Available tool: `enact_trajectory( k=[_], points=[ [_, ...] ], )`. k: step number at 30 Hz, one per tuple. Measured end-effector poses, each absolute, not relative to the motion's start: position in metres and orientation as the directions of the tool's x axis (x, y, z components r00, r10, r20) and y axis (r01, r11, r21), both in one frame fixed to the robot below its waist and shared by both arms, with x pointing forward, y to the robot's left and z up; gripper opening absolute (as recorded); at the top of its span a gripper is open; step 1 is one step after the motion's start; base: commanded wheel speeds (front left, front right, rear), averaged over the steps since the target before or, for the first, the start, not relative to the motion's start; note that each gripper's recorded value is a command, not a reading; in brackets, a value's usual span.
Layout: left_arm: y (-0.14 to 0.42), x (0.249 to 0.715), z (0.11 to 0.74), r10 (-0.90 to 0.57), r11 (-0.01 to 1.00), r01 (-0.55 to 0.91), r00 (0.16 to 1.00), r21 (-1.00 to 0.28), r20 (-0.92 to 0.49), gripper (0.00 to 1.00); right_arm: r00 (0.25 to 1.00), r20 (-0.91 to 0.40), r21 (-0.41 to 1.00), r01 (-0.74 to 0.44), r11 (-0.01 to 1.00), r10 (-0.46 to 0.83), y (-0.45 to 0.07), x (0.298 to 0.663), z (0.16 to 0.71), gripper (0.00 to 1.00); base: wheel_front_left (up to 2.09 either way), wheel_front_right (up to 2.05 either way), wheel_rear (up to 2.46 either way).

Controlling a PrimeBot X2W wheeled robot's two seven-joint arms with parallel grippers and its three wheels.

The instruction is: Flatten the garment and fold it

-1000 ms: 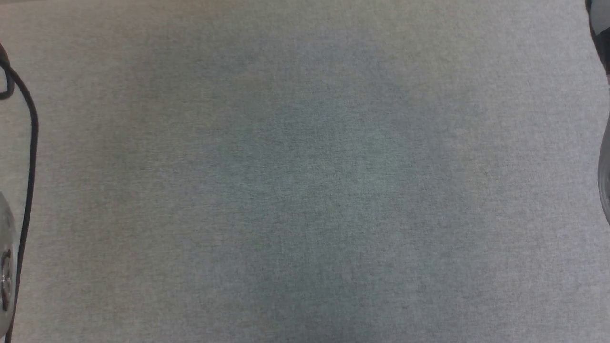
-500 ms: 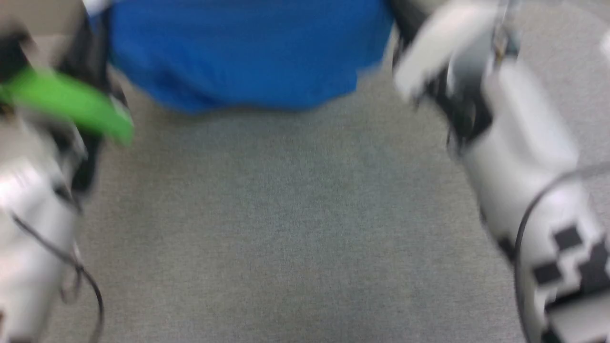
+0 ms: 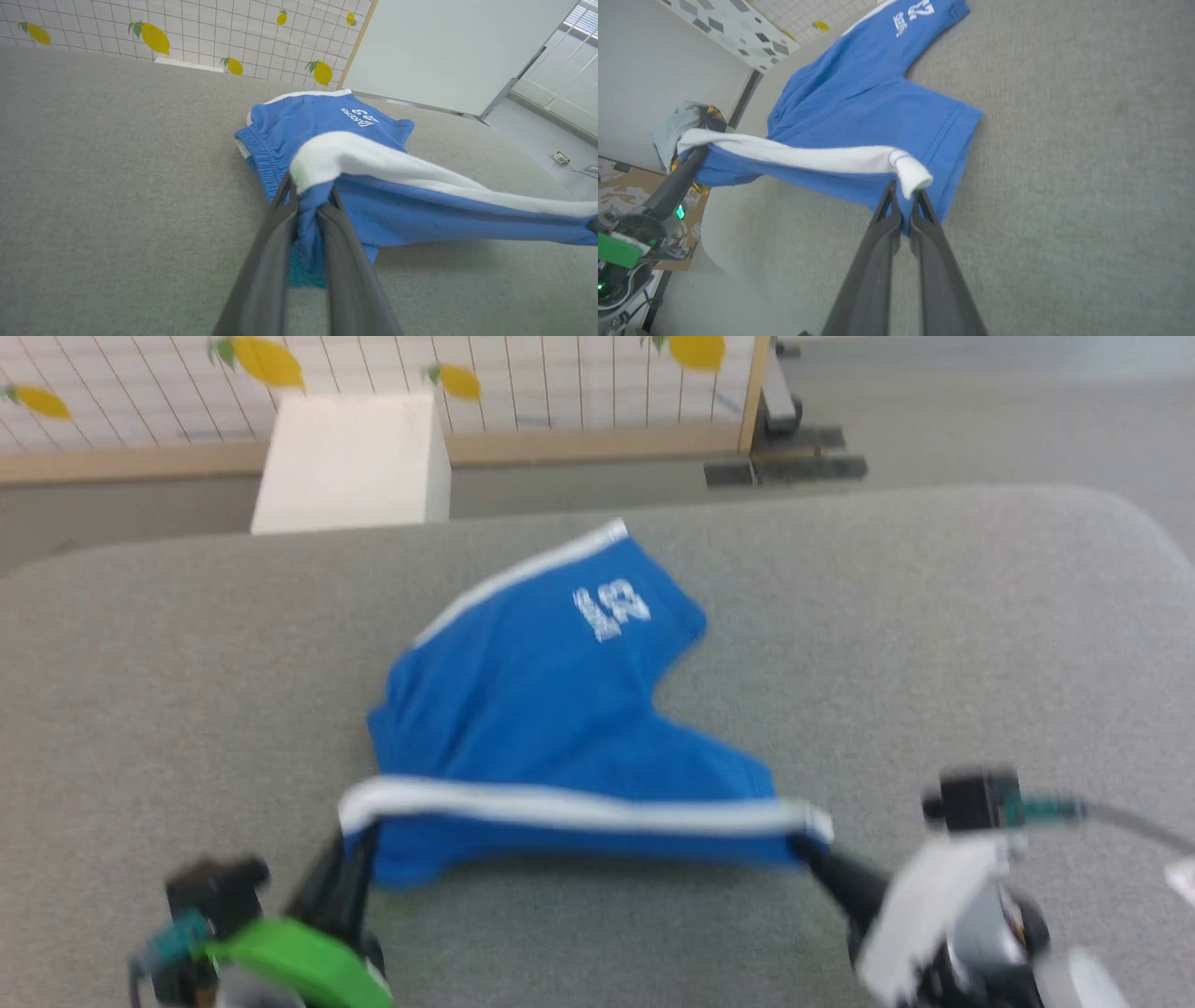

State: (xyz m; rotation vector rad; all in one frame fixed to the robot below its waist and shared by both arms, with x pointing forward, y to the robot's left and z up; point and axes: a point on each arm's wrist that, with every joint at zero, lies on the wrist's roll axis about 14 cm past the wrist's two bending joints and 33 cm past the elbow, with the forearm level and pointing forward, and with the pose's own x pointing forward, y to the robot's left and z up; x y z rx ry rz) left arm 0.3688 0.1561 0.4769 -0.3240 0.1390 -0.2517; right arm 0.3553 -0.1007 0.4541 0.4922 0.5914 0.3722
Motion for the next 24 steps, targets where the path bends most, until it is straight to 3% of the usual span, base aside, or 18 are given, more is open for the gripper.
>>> enact_trajectory(
  k=[7, 12, 16, 20, 24],
  points=[
    [0.162, 0.317, 0.443, -0.232, 0.926, 0.137, 0.942, -0.352, -0.243, 0.0, 0.613, -0.575, 0.589, -0.149, 0.794, 0.542, -0.09, 0.275, 0.433, 0.0, 0.0, 0.0, 0.0],
    [0.167, 0.298, 0.436, -0.218, 0.932, 0.101, 0.925, -0.349, -0.313, 0.0, 0.491, -0.642, 0.601, -0.153, 0.784, 0.588, -0.084, 0.239, 0.43, 0.0, 0.0, 0.0, 0.0],
    [0.169, 0.302, 0.445, -0.215, 0.924, 0.09, 0.926, -0.37, -0.312, 0.0, 0.563, -0.622, 0.562, -0.163, 0.811, 0.544, -0.097, 0.256, 0.447, 0.0, 0.0, 0.0, 0.0],
    [0.164, 0.317, 0.451, -0.243, 0.912, 0.109, 0.92, -0.395, -0.308, 0.0, 0.702, -0.55, 0.479, -0.177, 0.86, 0.451, -0.117, 0.308, 0.472, 0.0, 0.0, 0.0, 0.0],
    [0.162, 0.351, 0.465, -0.259, 0.91, 0.138, 0.925, -0.39, -0.277, 0.0, 0.787, -0.471, 0.431, -0.189, 0.882, 0.399, -0.124, 0.365, 0.491, 0.0, 0.0, 0.0, 0.0]
  ],
)
